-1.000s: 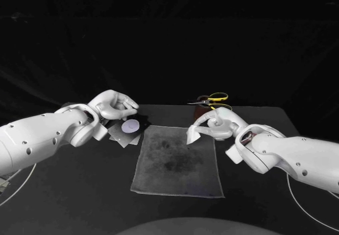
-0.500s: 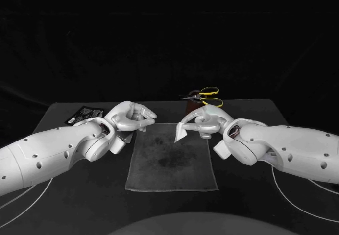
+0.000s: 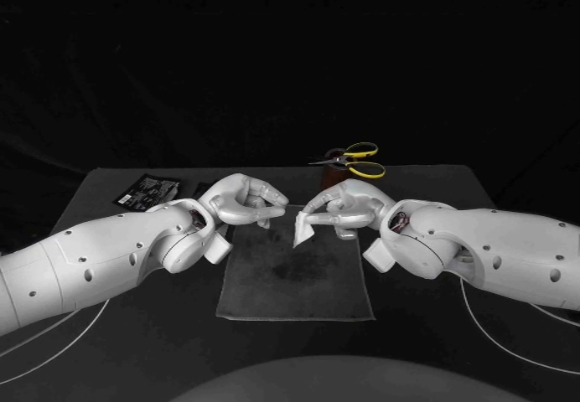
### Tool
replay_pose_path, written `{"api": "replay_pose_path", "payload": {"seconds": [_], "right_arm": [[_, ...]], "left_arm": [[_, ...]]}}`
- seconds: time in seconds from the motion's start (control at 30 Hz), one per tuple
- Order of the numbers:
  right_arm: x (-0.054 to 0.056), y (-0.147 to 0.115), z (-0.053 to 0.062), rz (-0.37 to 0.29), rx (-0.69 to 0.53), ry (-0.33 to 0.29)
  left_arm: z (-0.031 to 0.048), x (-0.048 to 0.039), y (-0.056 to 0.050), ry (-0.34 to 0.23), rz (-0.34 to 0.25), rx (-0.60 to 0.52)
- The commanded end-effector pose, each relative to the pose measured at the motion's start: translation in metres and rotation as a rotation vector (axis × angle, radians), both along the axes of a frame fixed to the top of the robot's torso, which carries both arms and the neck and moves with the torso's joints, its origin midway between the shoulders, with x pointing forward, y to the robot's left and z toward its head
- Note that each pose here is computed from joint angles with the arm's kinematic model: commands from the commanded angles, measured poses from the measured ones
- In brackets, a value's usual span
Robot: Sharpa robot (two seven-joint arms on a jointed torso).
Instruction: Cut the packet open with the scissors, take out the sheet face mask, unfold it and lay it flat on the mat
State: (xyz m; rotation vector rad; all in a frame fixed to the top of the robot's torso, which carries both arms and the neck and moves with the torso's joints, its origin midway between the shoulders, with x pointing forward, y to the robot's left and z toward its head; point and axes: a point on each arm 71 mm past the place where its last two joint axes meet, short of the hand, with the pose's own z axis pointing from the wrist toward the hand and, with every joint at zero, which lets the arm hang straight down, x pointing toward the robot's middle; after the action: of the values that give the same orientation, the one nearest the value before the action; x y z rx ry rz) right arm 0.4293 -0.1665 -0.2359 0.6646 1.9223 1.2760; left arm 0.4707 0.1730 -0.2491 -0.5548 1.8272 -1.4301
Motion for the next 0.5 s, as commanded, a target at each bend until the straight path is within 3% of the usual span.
{"api": "replay_pose_path", "payload": {"seconds": [0.03,0.23,0.5], "right_arm": [[-0.004,0.005,0.0,0.071,0.029,0.027],[-0.006,0.007,0.0,0.115,0.042,0.036],[-0.008,0.007,0.001,0.158,0.049,0.045]], "left_arm": [[-0.0027,-0.0045,-0.007,0.048,-0.067,-0.005],[-0.0117,-0.0087,-0.01,0.144,-0.159,0.014],[-0.0185,-0.0149,-0.011,0.318,-0.302,-0.046]]}}
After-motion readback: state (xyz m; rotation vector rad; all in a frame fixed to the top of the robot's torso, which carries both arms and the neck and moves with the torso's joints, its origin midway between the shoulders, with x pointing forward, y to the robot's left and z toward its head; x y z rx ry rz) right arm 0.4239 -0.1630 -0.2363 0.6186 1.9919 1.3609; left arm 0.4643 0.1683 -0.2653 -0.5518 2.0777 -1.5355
